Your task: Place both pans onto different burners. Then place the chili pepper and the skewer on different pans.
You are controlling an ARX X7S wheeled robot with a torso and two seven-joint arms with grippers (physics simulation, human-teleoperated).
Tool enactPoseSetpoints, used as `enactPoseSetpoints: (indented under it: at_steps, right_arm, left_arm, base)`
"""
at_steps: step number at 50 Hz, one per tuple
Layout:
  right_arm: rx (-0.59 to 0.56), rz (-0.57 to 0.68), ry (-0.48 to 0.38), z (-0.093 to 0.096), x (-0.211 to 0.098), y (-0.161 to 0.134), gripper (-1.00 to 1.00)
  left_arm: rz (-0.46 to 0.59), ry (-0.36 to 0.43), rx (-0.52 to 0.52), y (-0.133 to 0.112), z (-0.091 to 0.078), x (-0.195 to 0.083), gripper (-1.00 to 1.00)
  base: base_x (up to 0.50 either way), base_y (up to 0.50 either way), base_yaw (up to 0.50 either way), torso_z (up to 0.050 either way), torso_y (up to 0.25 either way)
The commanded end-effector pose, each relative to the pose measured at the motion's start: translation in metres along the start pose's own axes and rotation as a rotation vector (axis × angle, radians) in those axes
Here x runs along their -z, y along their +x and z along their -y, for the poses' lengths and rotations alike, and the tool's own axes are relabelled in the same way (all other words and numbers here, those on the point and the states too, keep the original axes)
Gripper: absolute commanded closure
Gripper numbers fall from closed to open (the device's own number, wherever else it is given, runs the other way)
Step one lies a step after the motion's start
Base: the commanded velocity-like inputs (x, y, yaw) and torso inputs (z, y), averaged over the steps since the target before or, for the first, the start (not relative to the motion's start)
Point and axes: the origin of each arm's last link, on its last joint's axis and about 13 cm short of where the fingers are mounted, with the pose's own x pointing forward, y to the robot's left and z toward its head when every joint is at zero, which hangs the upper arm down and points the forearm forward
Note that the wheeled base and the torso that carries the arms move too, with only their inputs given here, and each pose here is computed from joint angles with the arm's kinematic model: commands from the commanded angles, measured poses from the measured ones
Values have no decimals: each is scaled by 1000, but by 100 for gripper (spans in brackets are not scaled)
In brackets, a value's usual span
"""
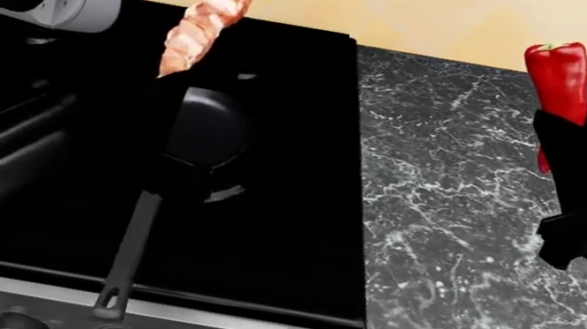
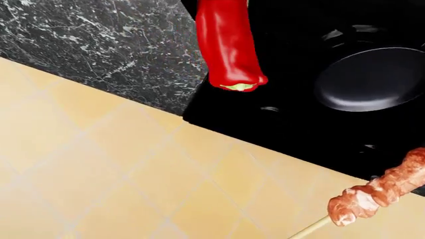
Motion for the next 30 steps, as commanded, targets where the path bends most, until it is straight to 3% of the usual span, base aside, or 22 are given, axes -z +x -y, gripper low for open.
enactPoseSetpoints:
  at_steps: [1,30]
  right_arm:
    - [-9,-1,-30,-2,2,0,100]
    - [-20,-13,-53,-1,-3,3,100]
  left_arm:
    - [16,21,-10,-3,-1,4,100]
    - [16,20,-15,-5,-3,1,100]
  base:
    - [0,500,0,0,0]
    - [0,500,0,1,0]
